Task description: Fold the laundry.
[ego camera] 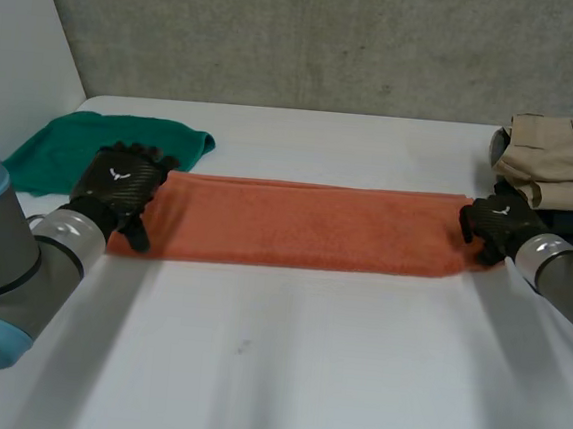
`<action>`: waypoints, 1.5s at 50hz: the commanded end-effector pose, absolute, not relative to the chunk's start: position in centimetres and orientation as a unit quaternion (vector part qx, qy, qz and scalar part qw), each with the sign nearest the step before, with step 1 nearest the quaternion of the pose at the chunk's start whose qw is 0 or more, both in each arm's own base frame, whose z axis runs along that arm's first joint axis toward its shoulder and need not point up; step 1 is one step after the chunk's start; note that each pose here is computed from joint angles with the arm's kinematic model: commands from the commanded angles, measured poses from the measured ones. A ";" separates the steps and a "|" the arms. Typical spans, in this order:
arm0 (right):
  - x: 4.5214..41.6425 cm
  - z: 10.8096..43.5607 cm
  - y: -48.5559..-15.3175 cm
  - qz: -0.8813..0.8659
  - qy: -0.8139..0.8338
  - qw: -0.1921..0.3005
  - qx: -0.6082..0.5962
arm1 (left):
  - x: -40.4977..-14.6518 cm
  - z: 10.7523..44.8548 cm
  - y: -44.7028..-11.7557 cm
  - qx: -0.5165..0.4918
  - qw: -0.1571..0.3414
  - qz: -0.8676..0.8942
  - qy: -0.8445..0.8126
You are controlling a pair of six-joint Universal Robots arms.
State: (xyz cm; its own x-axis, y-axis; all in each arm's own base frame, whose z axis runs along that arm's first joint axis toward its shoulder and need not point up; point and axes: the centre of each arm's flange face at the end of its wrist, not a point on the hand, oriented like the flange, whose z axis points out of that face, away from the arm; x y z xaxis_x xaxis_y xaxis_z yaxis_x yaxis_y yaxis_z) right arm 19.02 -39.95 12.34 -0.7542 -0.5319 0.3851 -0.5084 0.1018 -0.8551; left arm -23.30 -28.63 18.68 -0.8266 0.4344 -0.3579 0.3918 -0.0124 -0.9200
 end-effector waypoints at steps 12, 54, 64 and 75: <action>17.4 15.1 -39.4 -0.561 0.769 -0.045 -0.302 | -24.1 20.5 -28.1 -0.285 0.060 0.664 -0.688; 10.6 15.0 -40.7 -0.570 0.768 -0.136 -0.260 | -23.8 20.6 -28.5 -0.276 0.057 0.667 -0.689; 2.9 13.2 -42.6 -0.492 0.766 -0.291 -0.296 | -23.8 20.7 -28.6 -0.274 0.055 0.670 -0.688; 18.8 20.0 -40.8 -0.645 0.613 -0.215 -0.403 | -23.2 21.3 -29.1 -0.264 0.049 0.677 -0.685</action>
